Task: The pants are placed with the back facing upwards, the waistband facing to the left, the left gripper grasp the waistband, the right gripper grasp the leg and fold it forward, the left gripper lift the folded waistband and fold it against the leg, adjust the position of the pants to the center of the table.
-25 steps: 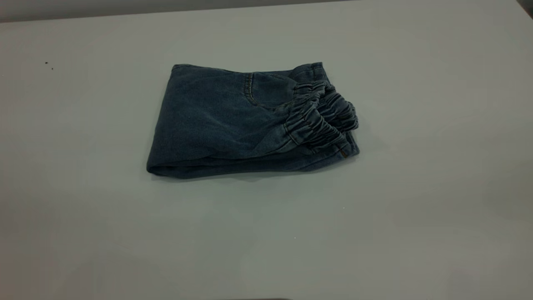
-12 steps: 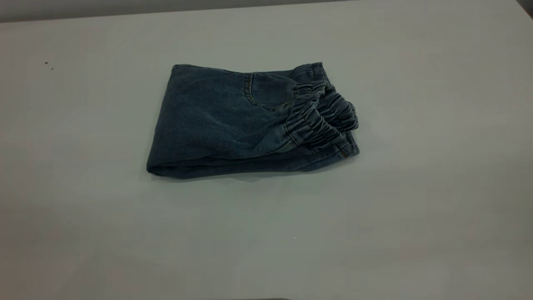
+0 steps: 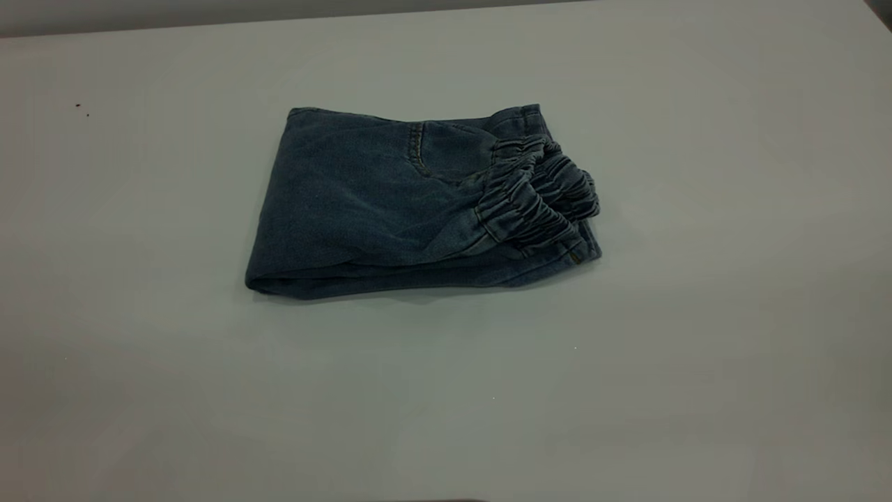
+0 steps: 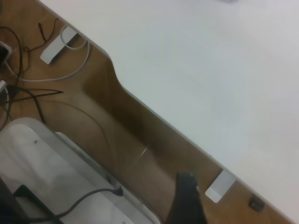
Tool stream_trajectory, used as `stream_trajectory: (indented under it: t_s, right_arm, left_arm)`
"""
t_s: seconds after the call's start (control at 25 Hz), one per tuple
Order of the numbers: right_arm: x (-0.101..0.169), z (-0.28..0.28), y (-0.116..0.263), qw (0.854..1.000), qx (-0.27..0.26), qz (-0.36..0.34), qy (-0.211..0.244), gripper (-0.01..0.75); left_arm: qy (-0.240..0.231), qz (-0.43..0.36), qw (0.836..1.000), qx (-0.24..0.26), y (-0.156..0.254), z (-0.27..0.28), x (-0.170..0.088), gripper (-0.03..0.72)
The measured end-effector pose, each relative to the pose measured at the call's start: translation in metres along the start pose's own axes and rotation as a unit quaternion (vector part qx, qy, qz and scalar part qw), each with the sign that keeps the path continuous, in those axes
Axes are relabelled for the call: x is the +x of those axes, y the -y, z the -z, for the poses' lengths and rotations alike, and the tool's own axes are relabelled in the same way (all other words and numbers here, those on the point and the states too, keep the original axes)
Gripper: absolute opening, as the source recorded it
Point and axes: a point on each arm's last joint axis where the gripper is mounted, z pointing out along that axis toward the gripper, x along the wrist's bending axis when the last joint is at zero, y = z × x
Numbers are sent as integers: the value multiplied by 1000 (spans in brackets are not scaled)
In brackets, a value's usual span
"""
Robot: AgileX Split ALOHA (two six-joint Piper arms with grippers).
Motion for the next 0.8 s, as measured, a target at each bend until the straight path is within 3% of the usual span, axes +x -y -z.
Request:
stream_trajectory:
  t_s: [0.24, 0.44, 0.56, 0.8]
  right_arm:
    - [-7, 0, -2, 994, -15, -92, 55, 465]
    - [-17, 6, 1, 967, -54, -200, 147, 465]
    - [-13, 14, 8, 953, -100, -219, 183, 465]
    - [4, 27, 25, 941, -187, -193, 203, 465]
  left_arm:
    - [-19, 24, 1000, 0, 0, 0, 3, 581]
    - [-50, 64, 997, -1, 0, 0, 8, 581]
    - [-60, 77, 995, -1, 1, 1, 9, 581]
    - [-68, 78, 994, -34, 6, 8, 8, 581]
